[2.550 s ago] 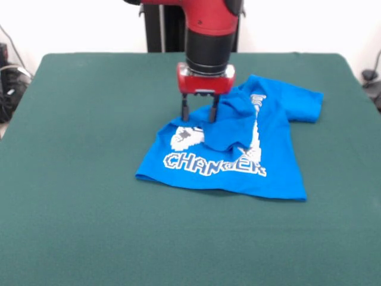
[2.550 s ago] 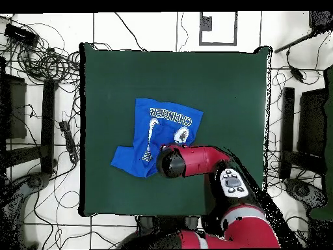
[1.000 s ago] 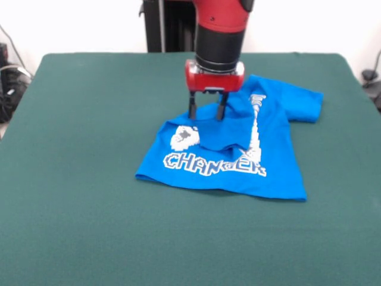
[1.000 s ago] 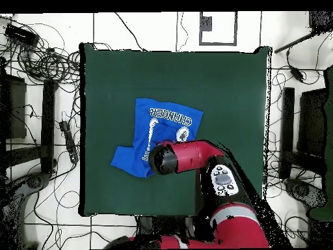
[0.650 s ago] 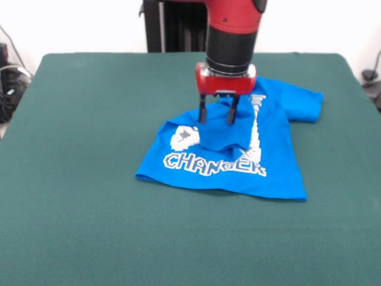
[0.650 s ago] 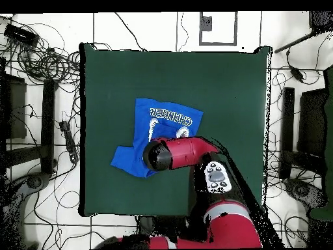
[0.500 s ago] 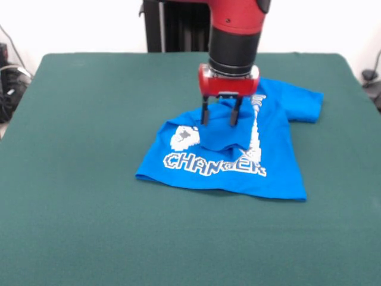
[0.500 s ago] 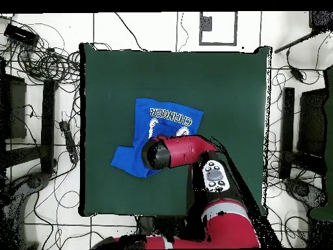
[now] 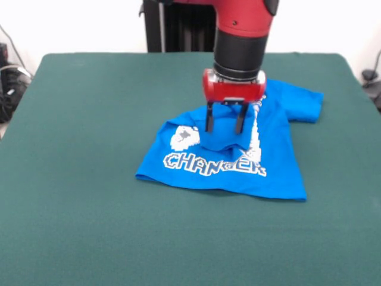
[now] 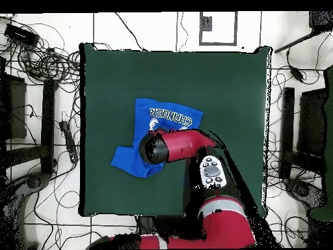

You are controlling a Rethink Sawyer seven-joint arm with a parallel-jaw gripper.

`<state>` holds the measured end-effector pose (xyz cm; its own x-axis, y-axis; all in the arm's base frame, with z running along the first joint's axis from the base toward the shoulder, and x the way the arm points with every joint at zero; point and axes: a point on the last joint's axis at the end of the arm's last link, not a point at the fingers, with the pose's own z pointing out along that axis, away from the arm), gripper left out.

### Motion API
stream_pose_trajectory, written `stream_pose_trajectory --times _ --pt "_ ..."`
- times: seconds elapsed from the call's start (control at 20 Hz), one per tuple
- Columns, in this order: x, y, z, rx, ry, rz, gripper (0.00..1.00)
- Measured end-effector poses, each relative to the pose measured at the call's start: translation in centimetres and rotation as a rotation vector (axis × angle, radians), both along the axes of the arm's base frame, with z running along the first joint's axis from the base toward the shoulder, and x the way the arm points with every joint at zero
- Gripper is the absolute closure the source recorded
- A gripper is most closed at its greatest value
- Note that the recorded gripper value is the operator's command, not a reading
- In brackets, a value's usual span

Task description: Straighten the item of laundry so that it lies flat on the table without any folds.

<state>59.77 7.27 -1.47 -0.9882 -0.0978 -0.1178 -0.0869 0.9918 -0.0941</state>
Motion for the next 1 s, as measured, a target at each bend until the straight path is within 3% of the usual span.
stream_pose_trajectory --times 0.4,1.0 --pt "1.6 1.2 -0.7 0.012 -0.017 -0.013 0.00" --pt "0.3 5.6 -2.7 0.035 0.021 0.013 0.00"
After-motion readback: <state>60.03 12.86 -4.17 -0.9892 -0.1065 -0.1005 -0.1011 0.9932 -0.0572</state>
